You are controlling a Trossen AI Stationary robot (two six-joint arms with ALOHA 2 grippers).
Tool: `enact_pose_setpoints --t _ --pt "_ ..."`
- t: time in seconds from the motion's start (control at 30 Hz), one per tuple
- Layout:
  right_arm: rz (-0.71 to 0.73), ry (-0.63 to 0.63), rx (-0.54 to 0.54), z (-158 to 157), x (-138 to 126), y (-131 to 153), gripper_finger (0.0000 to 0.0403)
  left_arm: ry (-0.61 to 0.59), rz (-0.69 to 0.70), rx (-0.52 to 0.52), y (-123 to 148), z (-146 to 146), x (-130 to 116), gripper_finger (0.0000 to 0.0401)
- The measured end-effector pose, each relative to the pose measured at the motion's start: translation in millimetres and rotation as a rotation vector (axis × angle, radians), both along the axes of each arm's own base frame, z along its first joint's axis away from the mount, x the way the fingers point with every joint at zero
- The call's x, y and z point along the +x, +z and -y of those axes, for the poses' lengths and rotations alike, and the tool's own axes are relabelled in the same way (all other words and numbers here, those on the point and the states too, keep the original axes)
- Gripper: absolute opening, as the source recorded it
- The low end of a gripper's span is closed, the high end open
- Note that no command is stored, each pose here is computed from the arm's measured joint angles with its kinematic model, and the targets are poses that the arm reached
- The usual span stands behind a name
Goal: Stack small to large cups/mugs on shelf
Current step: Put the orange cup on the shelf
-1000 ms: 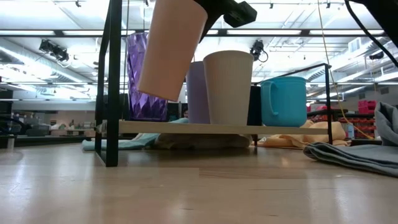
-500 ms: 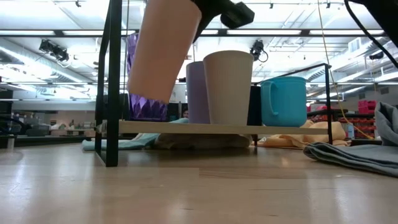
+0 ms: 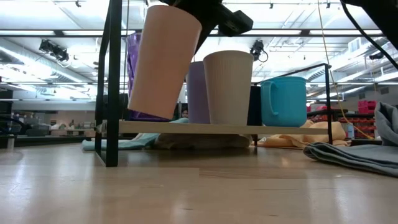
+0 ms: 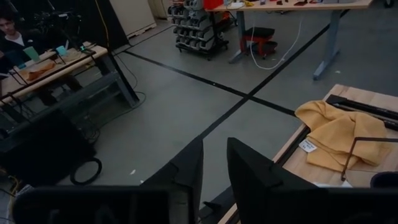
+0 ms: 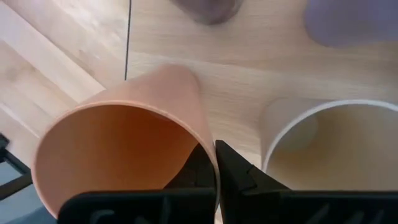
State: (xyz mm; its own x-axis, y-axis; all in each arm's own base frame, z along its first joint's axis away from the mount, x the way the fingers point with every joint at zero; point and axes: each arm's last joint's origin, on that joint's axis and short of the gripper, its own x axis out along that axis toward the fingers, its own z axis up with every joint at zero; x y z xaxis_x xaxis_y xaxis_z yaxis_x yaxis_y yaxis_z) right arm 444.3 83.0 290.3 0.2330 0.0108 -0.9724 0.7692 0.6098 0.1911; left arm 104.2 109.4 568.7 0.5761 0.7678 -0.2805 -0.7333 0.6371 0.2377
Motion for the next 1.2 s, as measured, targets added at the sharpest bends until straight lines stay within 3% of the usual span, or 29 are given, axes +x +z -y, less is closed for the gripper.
enact_pose_setpoints --t 0.5,0.87,1.2 --pt "-0.008 -0.005 0.101 -1.5 -0.4 2.8 0.0 -0.003 -0.009 0.007 0.0 -0.1 0.1 0.0077" --pt "0.03 -0.013 0.168 5.2 -9.6 24.7 0.0 -0.003 -0.004 0.014 0.7 -0.6 0.7 0.0071" --pt "-0.019 -0.003 0.053 11.3 -16.2 24.0 0.0 -0.003 -0.011 0.005 -1.1 -5.8 5.9 0.0079"
